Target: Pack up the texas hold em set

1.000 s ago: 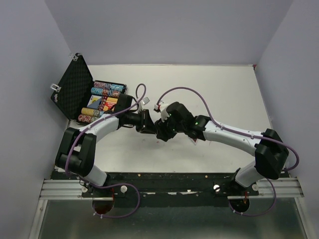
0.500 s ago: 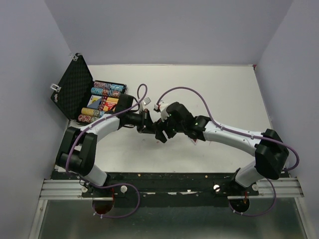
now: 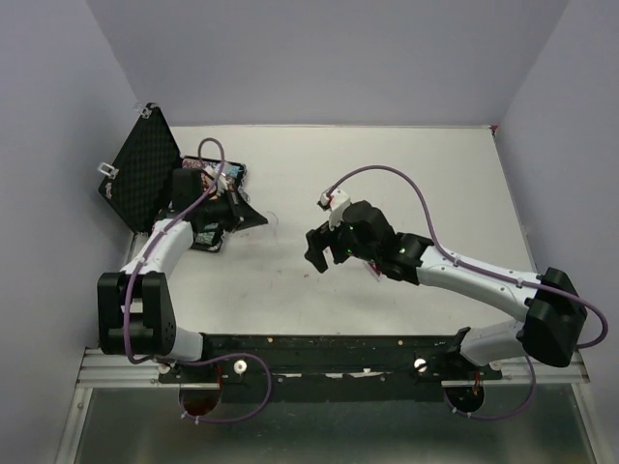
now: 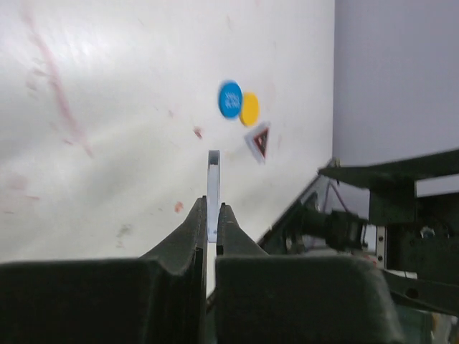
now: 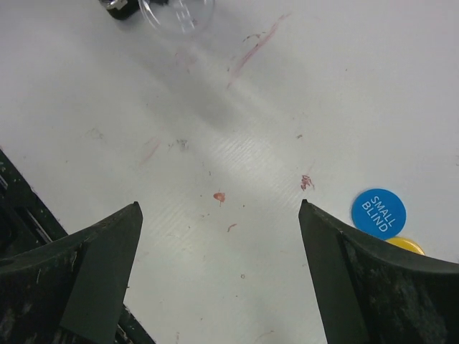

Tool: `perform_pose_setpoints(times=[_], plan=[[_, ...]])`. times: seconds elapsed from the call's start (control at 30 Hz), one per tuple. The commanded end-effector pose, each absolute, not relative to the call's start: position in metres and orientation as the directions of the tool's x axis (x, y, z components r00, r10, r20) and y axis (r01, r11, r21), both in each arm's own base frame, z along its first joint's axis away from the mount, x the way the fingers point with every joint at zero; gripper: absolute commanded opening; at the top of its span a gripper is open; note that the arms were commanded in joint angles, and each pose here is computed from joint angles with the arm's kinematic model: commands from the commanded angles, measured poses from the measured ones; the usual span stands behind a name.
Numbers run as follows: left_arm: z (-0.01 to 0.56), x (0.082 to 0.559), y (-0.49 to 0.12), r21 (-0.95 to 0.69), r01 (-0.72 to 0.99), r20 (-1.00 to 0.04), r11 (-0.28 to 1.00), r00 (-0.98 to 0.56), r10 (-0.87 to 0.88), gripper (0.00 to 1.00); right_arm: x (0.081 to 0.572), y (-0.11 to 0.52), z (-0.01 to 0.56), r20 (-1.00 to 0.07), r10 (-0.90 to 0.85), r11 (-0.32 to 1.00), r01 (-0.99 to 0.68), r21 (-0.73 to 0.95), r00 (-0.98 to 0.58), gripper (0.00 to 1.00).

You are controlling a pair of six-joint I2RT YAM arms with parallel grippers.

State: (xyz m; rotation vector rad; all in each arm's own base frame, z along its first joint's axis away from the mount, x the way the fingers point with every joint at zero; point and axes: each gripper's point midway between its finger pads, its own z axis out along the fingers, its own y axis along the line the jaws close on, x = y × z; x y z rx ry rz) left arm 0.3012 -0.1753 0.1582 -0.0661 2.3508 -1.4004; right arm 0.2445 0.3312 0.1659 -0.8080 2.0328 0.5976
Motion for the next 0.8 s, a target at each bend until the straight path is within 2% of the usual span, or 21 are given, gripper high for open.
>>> perform_pose_setpoints(times=[0.0,0.13,0.43,0.77], plan=[[0.177,0.355,-0.106,-0.756,0.094,-0.469,0.648,-0.769,-0.435,0.0,0.257,0.321,0.185,-0.887,-0.19,0.764,-0.631,0.135,-0.42,0.98],[0.174,0.388,-0.065,-0.682,-0.014,-0.515,0.731,-0.7,-0.494,0.0,0.256,0.314,0.193,-0.901,-0.119,0.778,-0.602,0.177,-0.418,0.98],[0.152,0.448,-0.012,-0.487,-0.152,-0.595,0.86,-0.663,-0.454,0.0,0.24,0.302,0.193,-0.897,-0.061,0.765,-0.597,0.24,-0.438,0.97],[0.118,0.471,0.002,-0.434,-0.187,-0.566,0.881,-0.704,-0.428,0.0,0.233,0.293,0.188,-0.888,-0.061,0.771,-0.586,0.248,-0.455,0.97]])
